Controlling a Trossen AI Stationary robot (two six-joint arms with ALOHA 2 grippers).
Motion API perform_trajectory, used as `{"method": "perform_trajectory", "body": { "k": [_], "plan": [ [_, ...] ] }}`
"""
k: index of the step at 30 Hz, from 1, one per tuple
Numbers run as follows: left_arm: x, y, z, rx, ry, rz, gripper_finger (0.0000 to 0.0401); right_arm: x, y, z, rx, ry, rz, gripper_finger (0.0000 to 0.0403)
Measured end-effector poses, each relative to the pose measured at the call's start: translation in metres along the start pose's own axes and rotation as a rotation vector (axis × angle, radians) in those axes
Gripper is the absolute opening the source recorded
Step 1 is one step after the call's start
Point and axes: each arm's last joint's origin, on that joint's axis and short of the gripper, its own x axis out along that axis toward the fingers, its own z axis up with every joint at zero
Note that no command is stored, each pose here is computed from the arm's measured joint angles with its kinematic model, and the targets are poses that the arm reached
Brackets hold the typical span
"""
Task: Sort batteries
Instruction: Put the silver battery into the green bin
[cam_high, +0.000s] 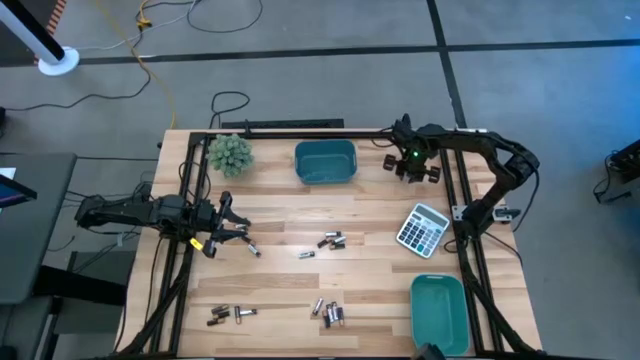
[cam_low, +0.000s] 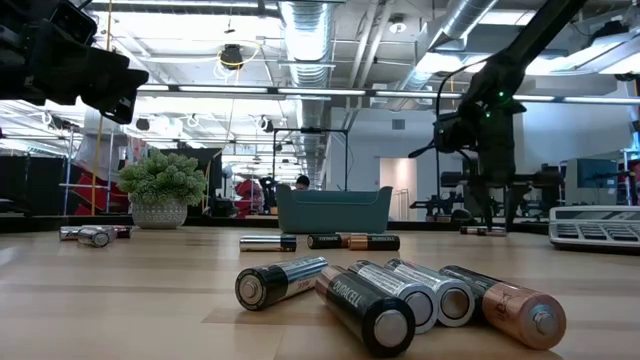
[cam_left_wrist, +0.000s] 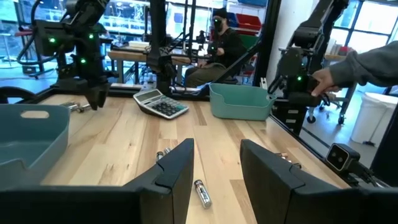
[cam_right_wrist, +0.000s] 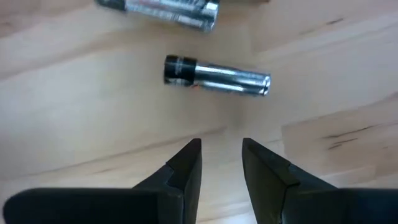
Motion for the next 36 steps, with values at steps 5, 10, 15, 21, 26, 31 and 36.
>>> {"method": "perform_trajectory", "body": {
  "k": [5,10,15,21,26,31,36],
  "plan": [
    [0.0,0.0,0.0,0.0,0.0,0.001,0.0128,-0.017,-0.004,-0.001,-0.061,-0.039,0.06,0.0133],
    [0.0,0.0,0.0,0.0,0.0,0.003,0.0128,-0.03,-0.01,0.003,-0.256,-0.082,0.097,0.0133],
    [0.0,0.0,0.0,0.0,-0.001,0.005,0.0128,-0.028,-0.012,0.008,-0.479,-0.092,0.083,0.0134],
    [0.0,0.0,0.0,0.0,0.0,0.005,0.0128,-0.024,-0.007,0.015,-0.663,-0.131,0.096,0.0134],
    [0.0,0.0,0.0,0.0,-0.001,0.006,0.0128,-0.02,-0.003,0.017,-0.834,-0.104,0.064,0.0134],
    [0.0,0.0,0.0,0.0,-0.001,0.006,0.0128,-0.006,-0.002,0.017,-0.971,-0.039,0.014,0.0134],
    [0.0,0.0,0.0,0.0,-0.001,0.006,0.0128,0.001,-0.002,0.02,-0.99,-0.034,-0.028,0.0134]
  ]
}}
